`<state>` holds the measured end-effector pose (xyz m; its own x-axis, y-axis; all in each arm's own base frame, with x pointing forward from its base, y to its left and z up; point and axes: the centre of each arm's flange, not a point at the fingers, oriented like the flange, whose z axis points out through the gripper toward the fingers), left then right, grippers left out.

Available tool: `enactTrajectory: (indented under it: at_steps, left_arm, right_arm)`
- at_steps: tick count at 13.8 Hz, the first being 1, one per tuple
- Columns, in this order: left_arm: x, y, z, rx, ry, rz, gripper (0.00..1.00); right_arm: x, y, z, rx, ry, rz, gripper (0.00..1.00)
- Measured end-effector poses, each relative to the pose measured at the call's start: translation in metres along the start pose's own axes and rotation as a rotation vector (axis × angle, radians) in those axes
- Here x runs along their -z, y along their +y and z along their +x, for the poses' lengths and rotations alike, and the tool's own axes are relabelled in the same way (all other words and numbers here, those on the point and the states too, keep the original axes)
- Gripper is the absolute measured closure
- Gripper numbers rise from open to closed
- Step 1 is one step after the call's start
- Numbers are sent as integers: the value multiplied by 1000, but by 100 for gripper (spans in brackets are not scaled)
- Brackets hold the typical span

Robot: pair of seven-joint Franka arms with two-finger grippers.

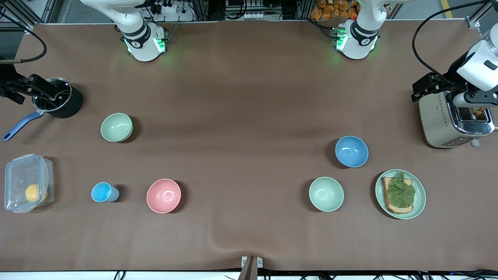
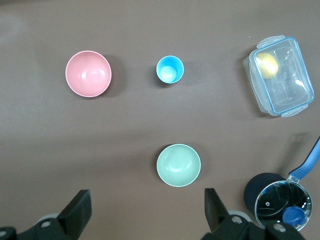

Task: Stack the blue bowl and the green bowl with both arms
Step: 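Move the right gripper to green bowl while the left gripper nears blue bowl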

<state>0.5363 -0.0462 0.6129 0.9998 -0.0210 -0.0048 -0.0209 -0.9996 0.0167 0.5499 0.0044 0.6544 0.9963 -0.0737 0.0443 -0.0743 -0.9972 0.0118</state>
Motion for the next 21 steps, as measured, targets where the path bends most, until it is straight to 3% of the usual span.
enactTrajectory:
  at_steps: [6, 12, 15, 18, 21]
  left_arm:
    - [-1, 0, 0, 0, -2, 0, 0]
    - [-8, 2, 1, -4, -16, 1, 0]
    - [-27, 5, 10, -14, -48, 1, 0]
    - [-60, 6, 24, -20, -106, 1, 0]
    - [-92, -2, 37, -6, -162, 0, 0]
  right_arm:
    - [-1, 0, 0, 0, -5, 0, 0]
    - [-30, 4, 10, -2, -74, -7, 0]
    - [-66, 16, 17, 47, -123, 5, 0]
    - [-117, 51, 17, 8, -167, 72, 0]
    - [-168, 69, 11, -24, -180, 81, 0]
